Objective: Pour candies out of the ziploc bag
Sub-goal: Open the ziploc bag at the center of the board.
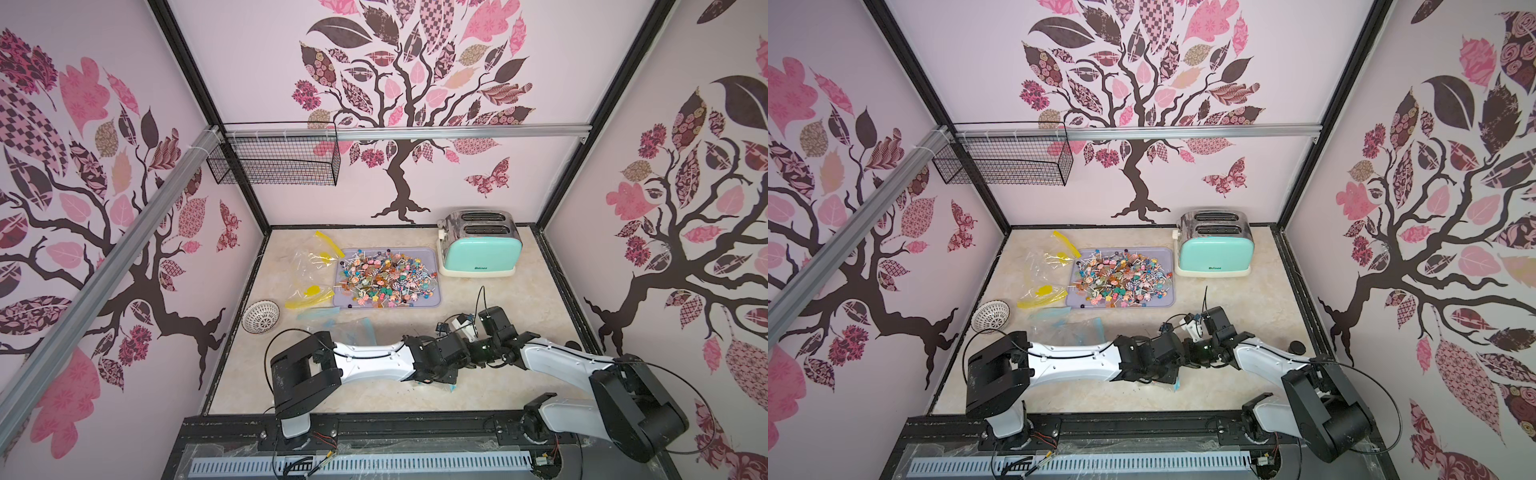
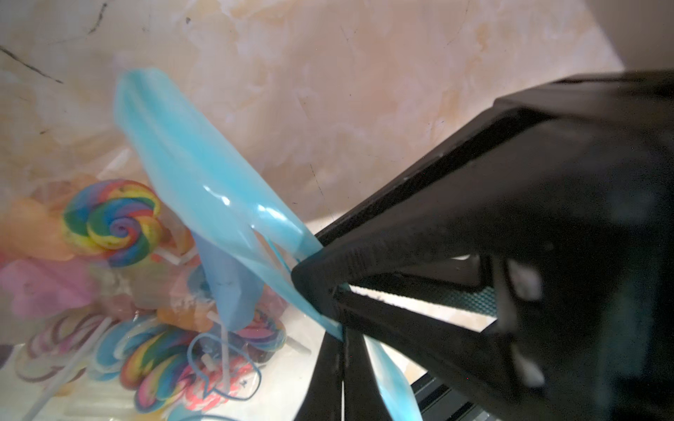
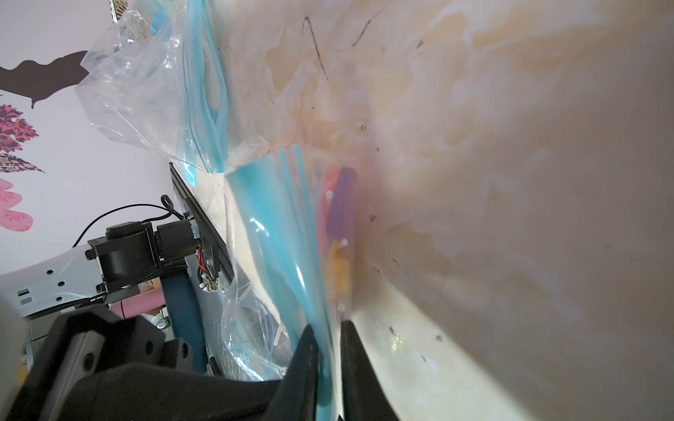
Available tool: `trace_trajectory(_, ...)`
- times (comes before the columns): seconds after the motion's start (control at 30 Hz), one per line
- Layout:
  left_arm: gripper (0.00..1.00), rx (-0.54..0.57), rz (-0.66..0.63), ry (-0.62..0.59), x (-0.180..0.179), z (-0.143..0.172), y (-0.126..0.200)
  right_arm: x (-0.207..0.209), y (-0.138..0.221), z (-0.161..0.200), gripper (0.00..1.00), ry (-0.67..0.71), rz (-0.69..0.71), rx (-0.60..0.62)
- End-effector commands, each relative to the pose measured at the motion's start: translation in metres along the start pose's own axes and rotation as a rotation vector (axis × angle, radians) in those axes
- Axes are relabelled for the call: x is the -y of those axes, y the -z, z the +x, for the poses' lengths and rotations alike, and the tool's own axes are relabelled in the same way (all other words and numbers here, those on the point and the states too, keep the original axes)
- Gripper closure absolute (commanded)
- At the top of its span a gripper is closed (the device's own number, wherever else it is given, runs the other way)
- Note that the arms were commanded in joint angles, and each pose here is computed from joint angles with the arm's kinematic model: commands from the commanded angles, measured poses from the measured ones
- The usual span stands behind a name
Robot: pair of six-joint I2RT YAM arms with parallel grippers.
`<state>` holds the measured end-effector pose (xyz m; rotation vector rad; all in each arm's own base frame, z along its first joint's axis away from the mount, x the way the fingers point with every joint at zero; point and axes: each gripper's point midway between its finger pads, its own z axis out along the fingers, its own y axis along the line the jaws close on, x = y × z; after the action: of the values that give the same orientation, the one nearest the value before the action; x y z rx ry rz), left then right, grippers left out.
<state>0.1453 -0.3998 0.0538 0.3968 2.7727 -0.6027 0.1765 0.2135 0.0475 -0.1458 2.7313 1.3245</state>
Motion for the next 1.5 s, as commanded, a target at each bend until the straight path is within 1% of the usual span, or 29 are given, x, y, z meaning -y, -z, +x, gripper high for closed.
trace_trajectory(0.0, 1.0, 0.058, 0.027, 0.01, 0.007, -0.012, 0.014, -0.01, -0.003, -0.002, 0.84, 0.023, -0.023, -0.018)
trace_trajectory(0.07, 1.0, 0.063, 0.021, 0.013, 0.005, -0.013, 0.016, -0.007, -0.003, -0.001, 0.86, 0.023, -0.011, -0.021)
trace_trajectory(0.1, 1.0, 0.067, 0.022, 0.013, 0.005, -0.013, 0.017, -0.007, -0.003, -0.001, 0.88, 0.023, -0.013, -0.022)
trace_trajectory(0.2, 1.0, 0.073, 0.013, 0.018, 0.002, -0.014, 0.018, -0.007, -0.004, 0.0, 1.0, 0.024, -0.015, -0.023)
trace_trajectory(0.43, 0.99, 0.083, -0.027, 0.022, -0.003, -0.017, 0.015, -0.012, -0.001, -0.002, 1.0, 0.027, -0.026, -0.01)
trace_trajectory(0.53, 0.86, 0.078, -0.039, 0.03, -0.005, -0.019, 0.012, -0.013, 0.0, -0.002, 1.0, 0.029, -0.025, -0.001)
trace_trajectory(0.6, 0.79, 0.078, -0.041, 0.035, -0.005, -0.021, 0.011, -0.013, 0.001, -0.001, 1.0, 0.032, -0.025, 0.002)
trace_trajectory(0.7, 0.73, 0.08, -0.034, 0.042, -0.004, -0.024, 0.01, -0.012, 0.001, 0.0, 1.0, 0.03, -0.024, 0.004)
trace_trajectory(0.83, 0.72, 0.073, -0.026, 0.05, -0.004, -0.026, 0.005, -0.011, 0.001, 0.001, 1.0, 0.024, -0.029, 0.005)
trace_trajectory(1.0, 0.72, 0.049, -0.01, 0.06, -0.003, -0.023, -0.004, -0.013, 0.002, 0.0, 1.0, 0.025, -0.035, 0.01)
trace_trajectory(1.07, 0.74, 0.046, -0.006, 0.062, -0.003, -0.023, -0.006, -0.014, 0.003, 0.0, 1.0, 0.028, -0.038, 0.011)
trace_trajectory(1.17, 0.84, 0.048, 0.001, 0.069, -0.004, -0.025, -0.007, -0.014, 0.003, 0.001, 1.0, 0.029, -0.034, 0.012)
trace_trajectory(1.27, 1.0, 0.054, 0.011, 0.079, -0.004, -0.027, -0.006, -0.01, 0.003, 0.003, 1.0, 0.022, -0.021, 0.015)
trace_trajectory(1.47, 1.0, 0.055, -0.001, 0.098, -0.01, -0.026, -0.004, 0.005, 0.0, 0.004, 1.0, 0.0, 0.041, 0.02)
